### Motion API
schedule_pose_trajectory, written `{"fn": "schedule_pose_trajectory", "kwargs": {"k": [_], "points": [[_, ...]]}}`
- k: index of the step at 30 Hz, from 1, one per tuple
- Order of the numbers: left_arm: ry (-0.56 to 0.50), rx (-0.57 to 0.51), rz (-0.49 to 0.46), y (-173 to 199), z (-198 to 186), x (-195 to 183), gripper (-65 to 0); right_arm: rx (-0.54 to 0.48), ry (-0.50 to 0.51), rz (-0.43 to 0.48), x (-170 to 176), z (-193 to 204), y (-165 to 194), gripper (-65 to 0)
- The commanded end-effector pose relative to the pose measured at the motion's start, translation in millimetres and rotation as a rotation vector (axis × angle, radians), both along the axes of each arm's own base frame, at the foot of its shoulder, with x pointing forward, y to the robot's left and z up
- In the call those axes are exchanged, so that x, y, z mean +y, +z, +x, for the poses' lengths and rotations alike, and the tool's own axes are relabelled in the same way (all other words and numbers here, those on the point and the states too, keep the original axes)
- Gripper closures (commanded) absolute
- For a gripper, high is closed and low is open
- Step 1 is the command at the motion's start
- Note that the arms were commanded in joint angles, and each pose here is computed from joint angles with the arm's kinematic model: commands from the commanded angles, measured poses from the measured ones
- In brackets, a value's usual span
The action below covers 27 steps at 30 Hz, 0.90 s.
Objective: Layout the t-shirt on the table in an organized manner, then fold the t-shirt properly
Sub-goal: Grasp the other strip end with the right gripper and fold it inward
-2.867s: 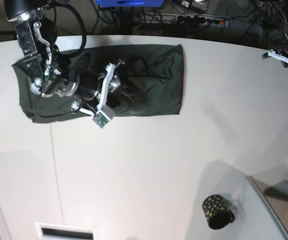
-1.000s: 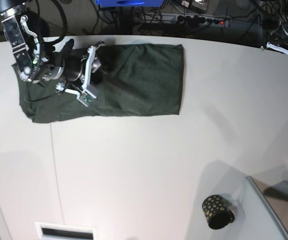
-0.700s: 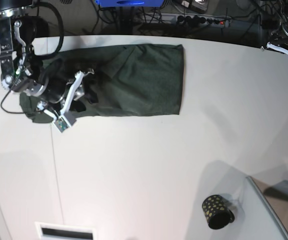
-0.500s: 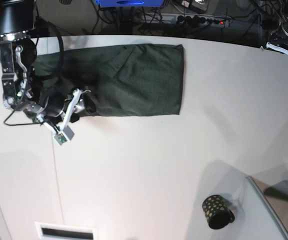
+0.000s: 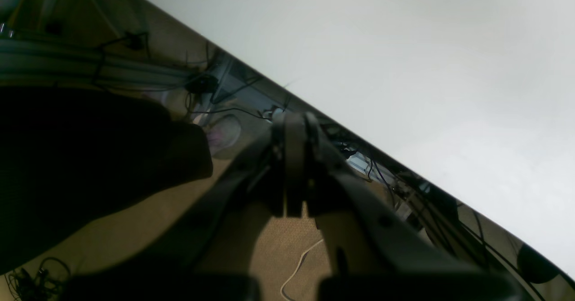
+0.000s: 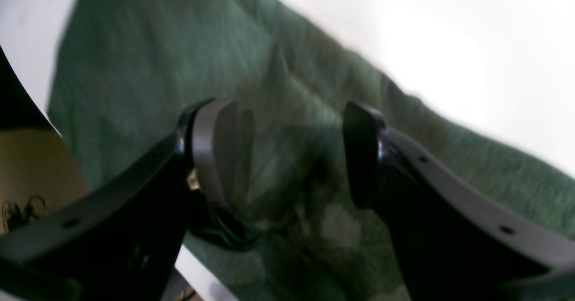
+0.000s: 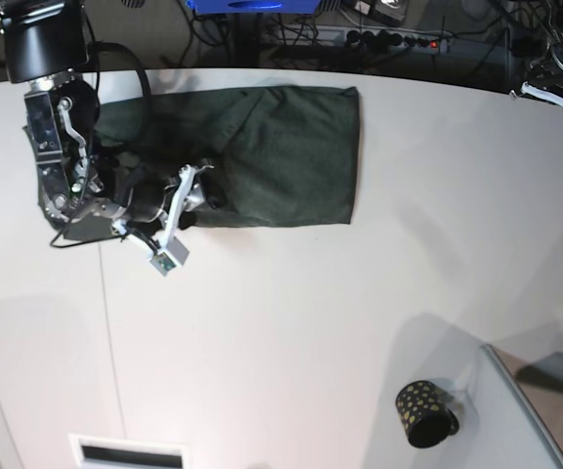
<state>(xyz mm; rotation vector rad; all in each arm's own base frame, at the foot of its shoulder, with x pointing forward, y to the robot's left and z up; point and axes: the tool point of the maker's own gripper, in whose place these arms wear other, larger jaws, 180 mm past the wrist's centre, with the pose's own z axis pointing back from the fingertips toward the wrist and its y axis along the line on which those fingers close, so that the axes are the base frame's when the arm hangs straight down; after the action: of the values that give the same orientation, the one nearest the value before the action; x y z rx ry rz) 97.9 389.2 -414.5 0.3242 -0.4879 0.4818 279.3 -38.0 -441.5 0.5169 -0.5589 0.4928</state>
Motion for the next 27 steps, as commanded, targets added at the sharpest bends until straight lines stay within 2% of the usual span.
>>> {"fn": "schedule_pose_trajectory", "kwargs": {"k": [1, 8, 13, 18, 20, 24, 25, 27], "points": [[-0.004, -0.017, 0.037, 10, 3, 9, 0.0, -0.044, -0.002, 0.023, 1, 12, 12, -34.8], [-0.003, -0.016, 0.038, 10, 2, 9, 0.0, -0.050, -0.012, 0.021, -1, 15, 13, -34.8], [-0.007, -0.015, 0.035, 10, 3, 8, 0.0, 0.001, -0.026, 0.008, -7, 16, -2, -34.7], [-0.003, -0.015, 0.038, 10, 1, 9, 0.0, -0.006, -0.032, 0.021, -5, 15, -3, -34.4], [-0.003, -0.015, 0.038, 10, 1, 9, 0.0, -0.006, -0.032, 0.022, -5, 15, -3, -28.2], [-0.004, -0.016, 0.037, 10, 2, 9, 0.0, -0.005, -0.027, 0.021, -4, 15, -3, -3.8], [-0.006, -0.016, 0.036, 10, 2, 9, 0.0, -0.007, -0.027, 0.021, -4, 15, -3, 0.0], [-0.006, -0.017, 0.036, 10, 3, 9, 0.0, -0.010, -0.028, 0.022, -4, 16, -2, -0.5]]}}
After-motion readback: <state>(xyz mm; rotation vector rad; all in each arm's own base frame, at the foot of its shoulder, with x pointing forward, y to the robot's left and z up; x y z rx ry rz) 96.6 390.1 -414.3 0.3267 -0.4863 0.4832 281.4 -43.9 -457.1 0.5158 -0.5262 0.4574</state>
